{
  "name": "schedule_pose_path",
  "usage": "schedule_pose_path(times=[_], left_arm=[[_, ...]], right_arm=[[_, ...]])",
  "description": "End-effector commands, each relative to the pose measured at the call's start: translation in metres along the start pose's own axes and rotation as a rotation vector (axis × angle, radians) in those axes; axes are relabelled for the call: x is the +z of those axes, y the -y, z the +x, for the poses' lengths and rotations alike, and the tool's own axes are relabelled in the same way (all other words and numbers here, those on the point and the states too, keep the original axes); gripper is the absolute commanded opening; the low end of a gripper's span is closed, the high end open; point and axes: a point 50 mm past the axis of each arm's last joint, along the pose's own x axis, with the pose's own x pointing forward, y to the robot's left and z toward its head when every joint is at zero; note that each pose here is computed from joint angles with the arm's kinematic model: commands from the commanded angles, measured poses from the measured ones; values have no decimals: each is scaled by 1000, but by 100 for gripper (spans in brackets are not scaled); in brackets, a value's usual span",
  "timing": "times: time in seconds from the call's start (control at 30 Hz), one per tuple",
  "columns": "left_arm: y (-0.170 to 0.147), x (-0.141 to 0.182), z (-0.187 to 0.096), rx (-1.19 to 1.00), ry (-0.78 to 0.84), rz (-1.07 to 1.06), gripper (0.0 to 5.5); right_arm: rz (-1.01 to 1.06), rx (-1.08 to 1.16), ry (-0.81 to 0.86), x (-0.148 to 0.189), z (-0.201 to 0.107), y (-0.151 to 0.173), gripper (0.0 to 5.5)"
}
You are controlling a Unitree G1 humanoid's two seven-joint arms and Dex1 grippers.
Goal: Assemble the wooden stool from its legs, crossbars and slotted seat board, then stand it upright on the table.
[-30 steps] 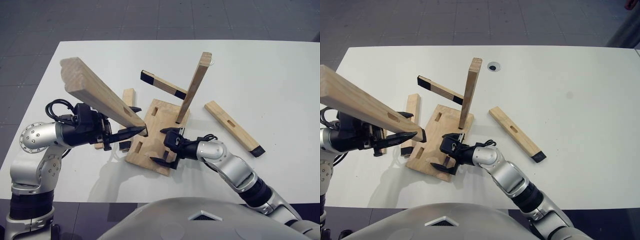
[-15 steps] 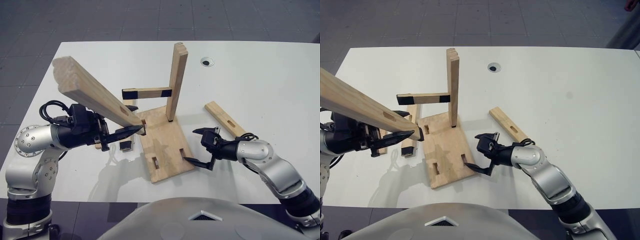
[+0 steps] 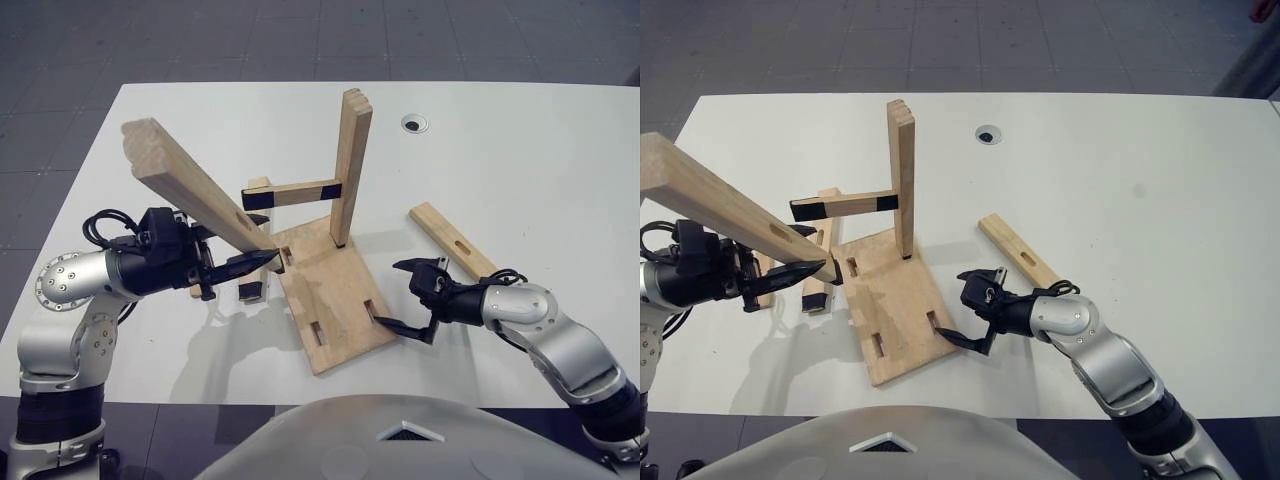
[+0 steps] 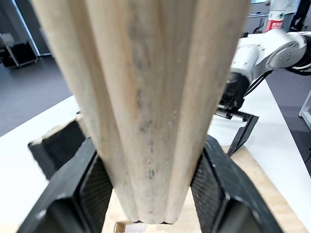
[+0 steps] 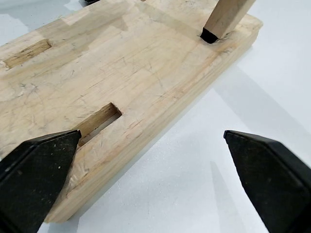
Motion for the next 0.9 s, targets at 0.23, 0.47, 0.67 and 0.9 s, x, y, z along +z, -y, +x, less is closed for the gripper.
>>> schedule_pose_path(times=[0.23, 0.47, 0.67, 0.9], left_arm=[[-18, -18, -4, 54, -6, -47, 206], [-23, -23, 0, 109, 9, -44, 206], [-24, -25, 4, 143, 24, -44, 206], [-17, -25, 6, 131, 39, -60, 206]], right_arm=[[16, -151, -14, 12, -24, 21, 550], [21, -153, -3, 12, -26, 16, 550], [24, -166, 6, 12, -26, 16, 550], [26, -194, 19, 13, -28, 20, 550]])
